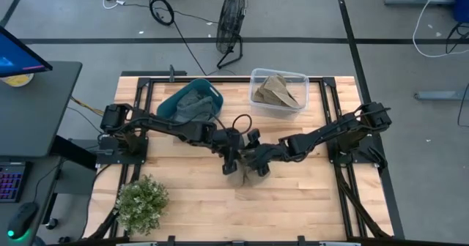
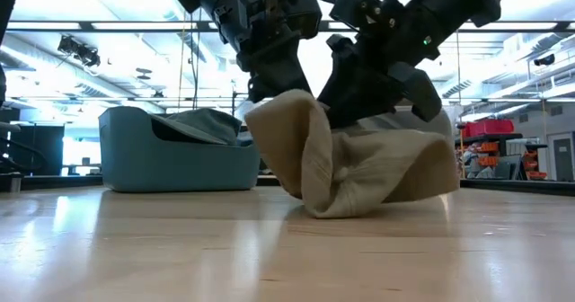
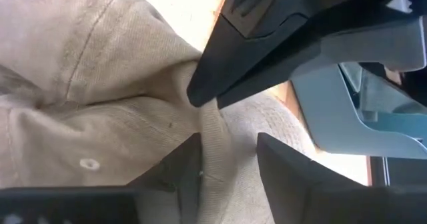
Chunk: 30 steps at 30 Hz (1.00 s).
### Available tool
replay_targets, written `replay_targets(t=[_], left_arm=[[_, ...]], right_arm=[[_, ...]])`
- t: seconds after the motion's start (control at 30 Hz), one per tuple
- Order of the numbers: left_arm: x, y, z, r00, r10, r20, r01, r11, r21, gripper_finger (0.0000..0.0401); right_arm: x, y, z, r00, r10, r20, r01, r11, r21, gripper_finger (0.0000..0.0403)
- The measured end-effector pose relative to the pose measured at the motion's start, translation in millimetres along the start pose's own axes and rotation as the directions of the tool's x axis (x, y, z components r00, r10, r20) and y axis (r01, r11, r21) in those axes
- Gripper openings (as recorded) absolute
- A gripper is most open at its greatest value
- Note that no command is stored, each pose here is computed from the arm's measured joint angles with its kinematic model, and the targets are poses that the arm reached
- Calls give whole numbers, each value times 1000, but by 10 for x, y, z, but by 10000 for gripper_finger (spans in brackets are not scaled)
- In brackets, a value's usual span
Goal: Pick & Place hat
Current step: Put the brown cap into the transparent bin
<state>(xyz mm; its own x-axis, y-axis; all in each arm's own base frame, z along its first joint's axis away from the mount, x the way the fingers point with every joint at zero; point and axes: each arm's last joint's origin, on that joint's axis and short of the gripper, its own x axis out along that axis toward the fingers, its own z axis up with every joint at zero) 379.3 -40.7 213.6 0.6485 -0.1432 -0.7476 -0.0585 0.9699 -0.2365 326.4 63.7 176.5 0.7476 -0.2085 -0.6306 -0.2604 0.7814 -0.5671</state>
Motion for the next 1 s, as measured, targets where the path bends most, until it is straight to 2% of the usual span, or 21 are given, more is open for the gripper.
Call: replay_targets(t=[0.1,0.27,0.43,0.53,0.73,0.87,1.0], left_arm=[[2,-28,-5,1000,-1,3,1,1000,11,11],[2,-14,-2,1000,8,5,-8,1000,16,11],[-1,26,6,997,73,20,-75,991,111,32],[-5,69,18,993,110,30,-113,986,125,68],[-11,124,26,984,174,39,-177,978,107,155],[-15,141,23,968,244,52,-247,968,51,182],[-20,159,22,954,294,58,-297,955,30,184]], right_arm=[[5,-12,-8,1000,8,-2,-8,1000,-17,116],[5,-2,-15,999,38,3,-38,999,-28,20],[7,-2,-42,999,27,-31,-27,1000,-9,20],[7,8,-75,997,30,-66,-31,999,-12,12],[-61,34,-128,978,-89,-190,82,996,-45,11],[-318,41,-67,962,-177,-209,162,983,-85,11],[-719,-10,-68,923,-294,-247,290,956,-54,11]])
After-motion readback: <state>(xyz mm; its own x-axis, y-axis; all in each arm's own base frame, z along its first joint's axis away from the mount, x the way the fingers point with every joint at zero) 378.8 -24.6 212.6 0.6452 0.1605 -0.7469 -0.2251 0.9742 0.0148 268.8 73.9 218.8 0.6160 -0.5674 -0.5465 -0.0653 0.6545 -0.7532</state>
